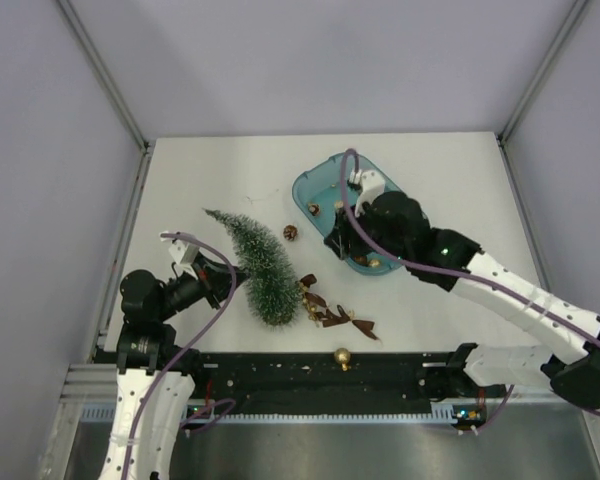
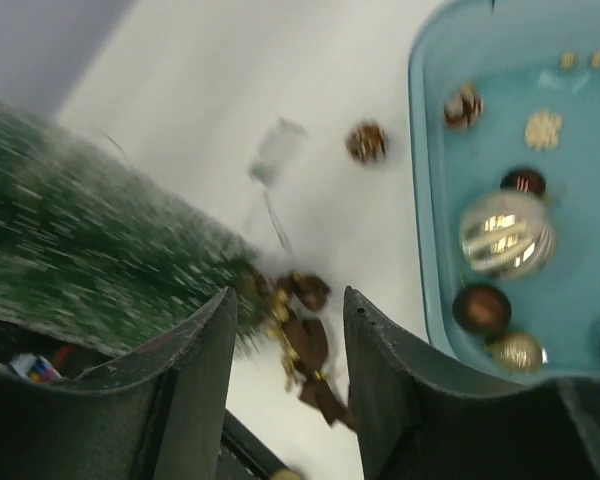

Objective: Decorate the small christmas tree

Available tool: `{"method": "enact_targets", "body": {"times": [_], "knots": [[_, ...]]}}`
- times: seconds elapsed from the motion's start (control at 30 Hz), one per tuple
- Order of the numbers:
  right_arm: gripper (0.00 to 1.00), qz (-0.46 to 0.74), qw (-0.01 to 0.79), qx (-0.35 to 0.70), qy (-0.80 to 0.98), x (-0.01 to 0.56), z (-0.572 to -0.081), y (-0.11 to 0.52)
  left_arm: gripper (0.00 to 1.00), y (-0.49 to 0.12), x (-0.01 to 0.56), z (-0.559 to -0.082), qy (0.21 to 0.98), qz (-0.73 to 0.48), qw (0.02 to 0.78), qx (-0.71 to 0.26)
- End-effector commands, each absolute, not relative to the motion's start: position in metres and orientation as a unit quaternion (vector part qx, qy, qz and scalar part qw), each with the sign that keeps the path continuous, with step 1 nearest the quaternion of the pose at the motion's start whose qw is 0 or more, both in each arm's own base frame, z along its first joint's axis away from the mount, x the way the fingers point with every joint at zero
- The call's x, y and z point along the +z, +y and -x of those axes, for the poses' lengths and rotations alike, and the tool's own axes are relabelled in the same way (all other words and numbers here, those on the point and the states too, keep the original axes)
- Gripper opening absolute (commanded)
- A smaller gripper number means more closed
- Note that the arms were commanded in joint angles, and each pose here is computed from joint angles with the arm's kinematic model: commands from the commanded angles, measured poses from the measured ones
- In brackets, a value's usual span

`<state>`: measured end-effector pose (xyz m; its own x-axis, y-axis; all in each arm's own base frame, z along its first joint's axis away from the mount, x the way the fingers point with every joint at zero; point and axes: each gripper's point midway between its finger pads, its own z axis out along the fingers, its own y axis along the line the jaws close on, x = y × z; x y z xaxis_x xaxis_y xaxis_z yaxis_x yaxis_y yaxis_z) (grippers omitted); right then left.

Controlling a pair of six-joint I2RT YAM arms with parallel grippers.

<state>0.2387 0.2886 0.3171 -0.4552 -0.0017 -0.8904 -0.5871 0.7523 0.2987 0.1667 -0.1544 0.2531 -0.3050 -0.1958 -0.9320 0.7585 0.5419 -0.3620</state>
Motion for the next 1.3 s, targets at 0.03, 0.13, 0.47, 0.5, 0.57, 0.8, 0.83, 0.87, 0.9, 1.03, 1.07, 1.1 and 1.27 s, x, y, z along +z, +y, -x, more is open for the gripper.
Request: {"method": "enact_targets", "body": {"times": [0.03, 0.13, 0.47, 0.5, 0.57, 0.8, 0.83, 0.87, 0.9, 1.03, 1.07, 1.1, 1.27], "knots": [[0.49, 0.226, 0.372, 0.292, 0.852, 0.194, -0.203, 0.288, 0.0, -0.153, 0.256, -0.166, 0.676, -0.212, 0.565, -0.423], [0.54, 0.264, 0.339, 0.337, 0.838, 0.168, -0.183, 0.301, 0.0, -0.152, 0.255, -0.166, 0.678, -0.211, 0.565, -0.42], [0.67, 0.312, 0.339, 0.362, 0.81, 0.118, -0.178, 0.329, 0.0, -0.152, 0.258, -0.169, 0.68, -0.21, 0.563, -0.42], [0.67, 0.308, 0.344, 0.357, 0.812, 0.115, -0.183, 0.331, 0.0, -0.152, 0.258, -0.169, 0.68, -0.211, 0.564, -0.42], [0.67, 0.303, 0.341, 0.345, 0.82, 0.105, -0.19, 0.335, 0.0, -0.152, 0.258, -0.169, 0.68, -0.211, 0.563, -0.42], [0.67, 0.307, 0.282, 0.313, 0.853, 0.072, -0.2, 0.354, 0.0, -0.153, 0.26, -0.169, 0.676, -0.216, 0.567, -0.418], [0.67, 0.306, 0.269, 0.302, 0.861, 0.065, -0.199, 0.353, 0.0, -0.153, 0.259, -0.169, 0.677, -0.215, 0.565, -0.418], [0.67, 0.306, 0.264, 0.298, 0.865, 0.063, -0.2, 0.355, 0.0, -0.152, 0.259, -0.169, 0.677, -0.216, 0.566, -0.418], [0.66, 0.305, 0.262, 0.295, 0.866, 0.062, -0.2, 0.357, 0.0, -0.152, 0.259, -0.169, 0.677, -0.216, 0.566, -0.418], [0.43, 0.283, 0.264, 0.272, 0.881, 0.057, -0.207, 0.351, 0.0, -0.152, 0.26, -0.169, 0.677, -0.217, 0.567, -0.417], [0.32, 0.277, 0.266, 0.261, 0.886, 0.055, -0.209, 0.346, 0.0, -0.152, 0.261, -0.169, 0.676, -0.218, 0.567, -0.417], [0.26, 0.272, 0.271, 0.256, 0.887, 0.058, -0.21, 0.343, 0.0, -0.152, 0.261, -0.169, 0.676, -0.218, 0.567, -0.417], [0.02, 0.247, 0.303, 0.226, 0.892, 0.069, -0.211, 0.312, 0.0, -0.152, 0.262, -0.168, 0.676, -0.22, 0.567, -0.416]]}}
